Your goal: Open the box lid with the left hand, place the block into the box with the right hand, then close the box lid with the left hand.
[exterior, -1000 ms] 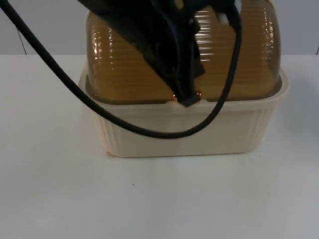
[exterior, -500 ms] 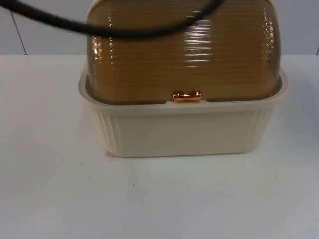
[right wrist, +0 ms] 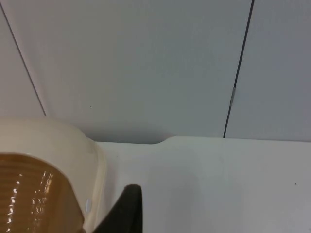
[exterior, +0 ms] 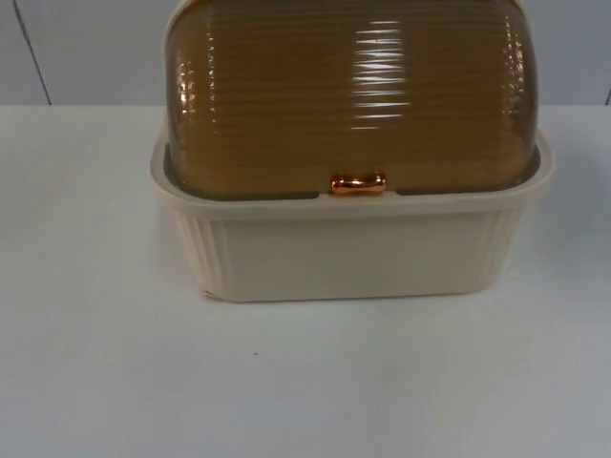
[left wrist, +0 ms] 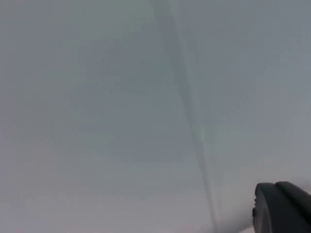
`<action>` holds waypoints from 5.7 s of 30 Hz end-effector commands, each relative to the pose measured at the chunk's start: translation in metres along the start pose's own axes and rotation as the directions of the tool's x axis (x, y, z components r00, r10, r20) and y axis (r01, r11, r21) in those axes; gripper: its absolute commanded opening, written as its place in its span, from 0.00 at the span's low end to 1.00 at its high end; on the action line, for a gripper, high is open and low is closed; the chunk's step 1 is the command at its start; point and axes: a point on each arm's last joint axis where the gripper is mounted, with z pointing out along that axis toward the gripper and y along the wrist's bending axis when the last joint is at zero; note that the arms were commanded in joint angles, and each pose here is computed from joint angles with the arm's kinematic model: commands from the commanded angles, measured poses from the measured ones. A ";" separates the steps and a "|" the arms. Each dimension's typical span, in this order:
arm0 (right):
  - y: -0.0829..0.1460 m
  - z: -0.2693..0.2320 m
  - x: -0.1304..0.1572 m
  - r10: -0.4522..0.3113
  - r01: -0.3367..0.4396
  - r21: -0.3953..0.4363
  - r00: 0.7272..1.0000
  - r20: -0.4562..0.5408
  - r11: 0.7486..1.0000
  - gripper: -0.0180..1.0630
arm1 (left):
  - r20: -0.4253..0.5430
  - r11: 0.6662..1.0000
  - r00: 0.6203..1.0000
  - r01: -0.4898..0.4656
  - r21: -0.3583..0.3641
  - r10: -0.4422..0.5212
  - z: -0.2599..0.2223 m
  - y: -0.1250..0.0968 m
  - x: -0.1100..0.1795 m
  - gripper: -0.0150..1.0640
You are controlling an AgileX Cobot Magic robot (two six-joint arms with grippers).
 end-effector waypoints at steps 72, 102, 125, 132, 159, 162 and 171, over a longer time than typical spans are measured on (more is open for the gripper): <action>0.002 -0.003 -0.001 0.039 -0.039 -0.018 0.999 -0.008 0.999 0.98 | 0.060 0.859 0.918 0.389 -0.332 -0.392 -0.052 0.057 0.065 0.99; 0.004 -0.004 0.009 0.119 -0.123 -0.028 0.986 -0.115 0.992 0.98 | -0.170 0.947 0.940 0.266 -0.178 -0.296 -0.052 0.038 0.076 0.99; 0.004 -0.004 0.014 0.056 -0.061 -0.026 0.983 -0.175 0.998 0.98 | -0.454 0.931 0.836 -0.364 -0.036 0.309 -0.061 0.037 0.083 0.99; 0.003 -0.004 0.015 0.052 -0.057 -0.024 0.983 -0.175 0.998 0.98 | -0.163 0.959 0.980 0.068 -0.274 -0.116 -0.055 0.043 0.063 0.99; 0.003 -0.077 -0.003 -0.049 0.049 0.006 0.995 0.085 0.999 0.98 | 0.074 0.935 0.989 0.147 -0.323 -0.130 -0.116 0.020 0.024 0.99; 0.005 -0.100 -0.001 -0.047 0.047 0.003 0.991 0.124 0.999 0.98 | 0.075 0.942 0.992 0.124 -0.311 -0.106 -0.129 0.012 0.020 0.99; 0.011 -0.171 0.035 -0.056 0.060 -0.013 0.975 0.214 0.998 0.98 | 0.180 0.944 0.982 0.107 -0.312 -0.052 -0.185 -0.019 0.023 0.99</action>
